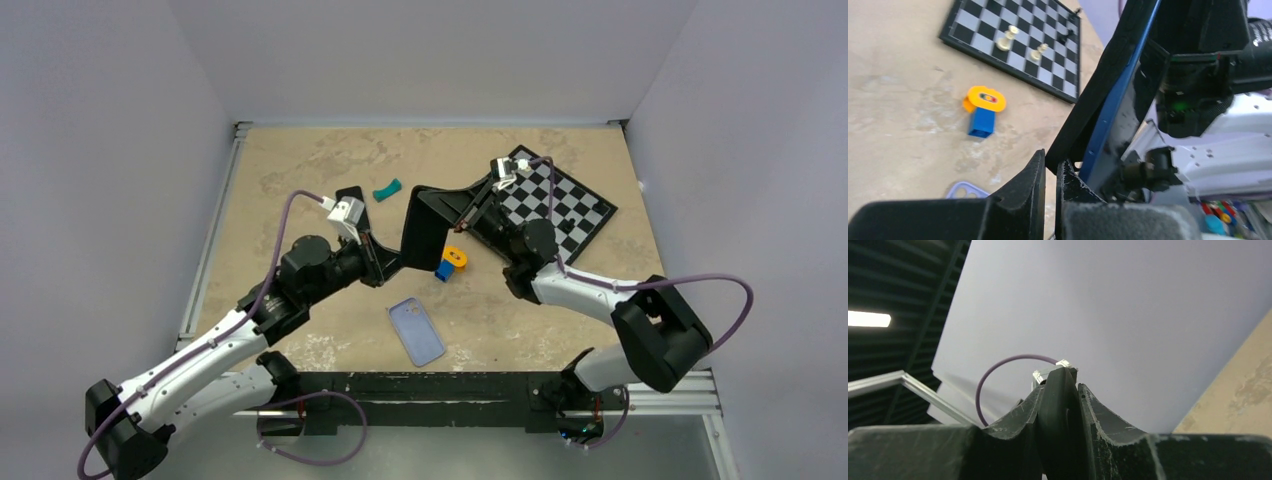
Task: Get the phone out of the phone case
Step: Remove the phone case from the phone.
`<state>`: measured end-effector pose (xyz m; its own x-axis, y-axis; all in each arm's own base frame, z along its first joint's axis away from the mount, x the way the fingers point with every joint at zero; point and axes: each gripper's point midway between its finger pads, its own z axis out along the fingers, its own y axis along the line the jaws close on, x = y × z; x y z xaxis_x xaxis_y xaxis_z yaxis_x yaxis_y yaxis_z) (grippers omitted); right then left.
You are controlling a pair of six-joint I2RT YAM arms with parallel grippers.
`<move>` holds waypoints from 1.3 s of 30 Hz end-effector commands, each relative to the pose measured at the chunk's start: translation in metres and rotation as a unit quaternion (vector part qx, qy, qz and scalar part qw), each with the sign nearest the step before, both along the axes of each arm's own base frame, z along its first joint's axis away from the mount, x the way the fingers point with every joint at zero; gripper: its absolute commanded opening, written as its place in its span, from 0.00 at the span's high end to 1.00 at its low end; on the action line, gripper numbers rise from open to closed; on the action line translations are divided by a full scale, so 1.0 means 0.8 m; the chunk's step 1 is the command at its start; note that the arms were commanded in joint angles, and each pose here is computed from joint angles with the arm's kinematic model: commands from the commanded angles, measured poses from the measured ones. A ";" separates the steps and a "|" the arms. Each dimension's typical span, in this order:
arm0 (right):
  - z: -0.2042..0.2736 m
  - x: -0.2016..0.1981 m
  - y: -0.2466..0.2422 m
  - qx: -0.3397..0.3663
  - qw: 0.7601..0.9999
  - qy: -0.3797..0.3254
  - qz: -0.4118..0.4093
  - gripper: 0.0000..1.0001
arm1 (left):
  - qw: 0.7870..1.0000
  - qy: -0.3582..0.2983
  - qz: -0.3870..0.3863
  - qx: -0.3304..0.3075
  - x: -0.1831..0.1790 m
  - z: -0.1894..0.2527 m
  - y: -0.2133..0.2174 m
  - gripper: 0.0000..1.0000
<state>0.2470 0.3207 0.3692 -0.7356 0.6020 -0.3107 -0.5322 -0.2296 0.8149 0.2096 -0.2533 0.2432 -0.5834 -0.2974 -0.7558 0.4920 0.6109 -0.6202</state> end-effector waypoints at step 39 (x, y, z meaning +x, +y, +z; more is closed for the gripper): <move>0.019 -0.040 -0.047 0.006 0.999 0.003 0.051 1.00 | 0.944 0.073 -0.245 -0.208 -0.128 0.151 -0.025 0.49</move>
<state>0.2219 0.2918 0.3461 -0.8338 0.4908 -0.2529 -0.4103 -0.2443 0.8786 0.1174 -0.2683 0.3479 -0.7989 -0.2199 -0.5598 0.5502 0.1086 -0.8280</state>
